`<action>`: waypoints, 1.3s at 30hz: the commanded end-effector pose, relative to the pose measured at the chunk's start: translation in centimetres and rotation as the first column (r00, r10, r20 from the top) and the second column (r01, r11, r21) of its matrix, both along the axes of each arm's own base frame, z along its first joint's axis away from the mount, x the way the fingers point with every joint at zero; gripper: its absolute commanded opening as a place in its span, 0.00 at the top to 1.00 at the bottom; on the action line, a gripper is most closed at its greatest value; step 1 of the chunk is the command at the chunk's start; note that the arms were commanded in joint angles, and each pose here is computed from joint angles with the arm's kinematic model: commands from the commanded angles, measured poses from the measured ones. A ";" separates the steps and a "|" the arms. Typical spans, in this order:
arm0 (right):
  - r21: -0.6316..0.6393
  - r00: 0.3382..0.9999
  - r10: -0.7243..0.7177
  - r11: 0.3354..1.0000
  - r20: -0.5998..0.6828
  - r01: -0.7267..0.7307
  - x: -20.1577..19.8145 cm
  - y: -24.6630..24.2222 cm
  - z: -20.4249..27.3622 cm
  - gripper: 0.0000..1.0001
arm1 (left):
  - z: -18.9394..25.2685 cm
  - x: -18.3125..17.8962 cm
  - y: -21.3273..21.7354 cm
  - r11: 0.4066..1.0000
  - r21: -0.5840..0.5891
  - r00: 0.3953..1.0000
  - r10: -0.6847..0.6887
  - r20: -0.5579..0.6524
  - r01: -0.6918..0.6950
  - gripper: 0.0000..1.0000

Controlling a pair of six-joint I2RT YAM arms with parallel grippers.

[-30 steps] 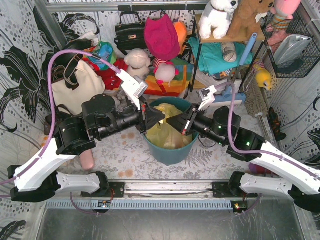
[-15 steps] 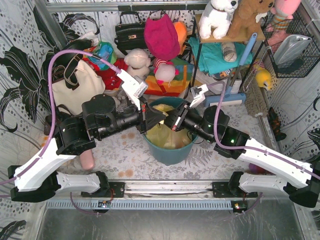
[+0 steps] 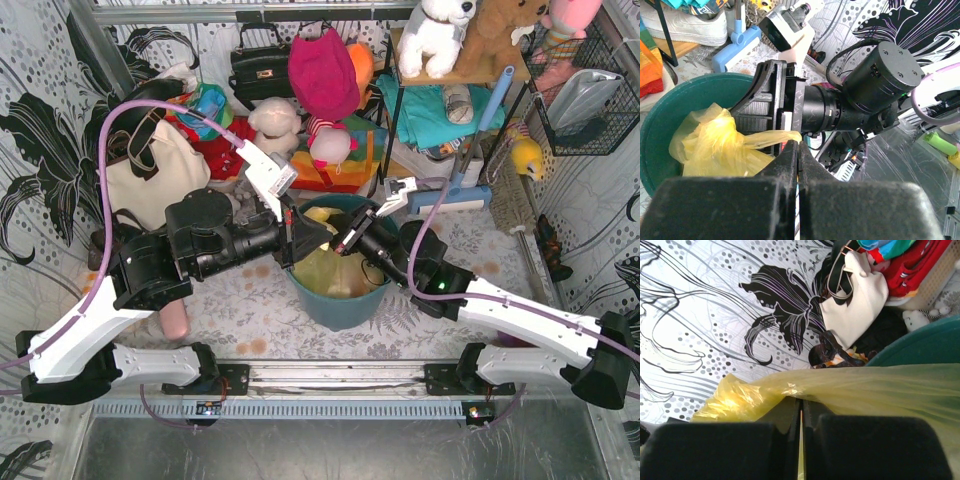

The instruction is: Tie the trash bag

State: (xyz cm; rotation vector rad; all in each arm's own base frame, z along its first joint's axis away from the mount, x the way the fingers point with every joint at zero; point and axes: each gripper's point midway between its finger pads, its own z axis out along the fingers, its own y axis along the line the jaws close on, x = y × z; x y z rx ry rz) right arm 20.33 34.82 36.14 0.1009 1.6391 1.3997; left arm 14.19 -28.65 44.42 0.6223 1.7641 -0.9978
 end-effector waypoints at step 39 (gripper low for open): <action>0.457 0.966 0.138 0.860 0.219 -0.227 -2.3 3.5 6.3 1.00 | 1.3 -1.3 -2.0 0.990 -0.093 0.994 -0.107 0.034 0.110 1.00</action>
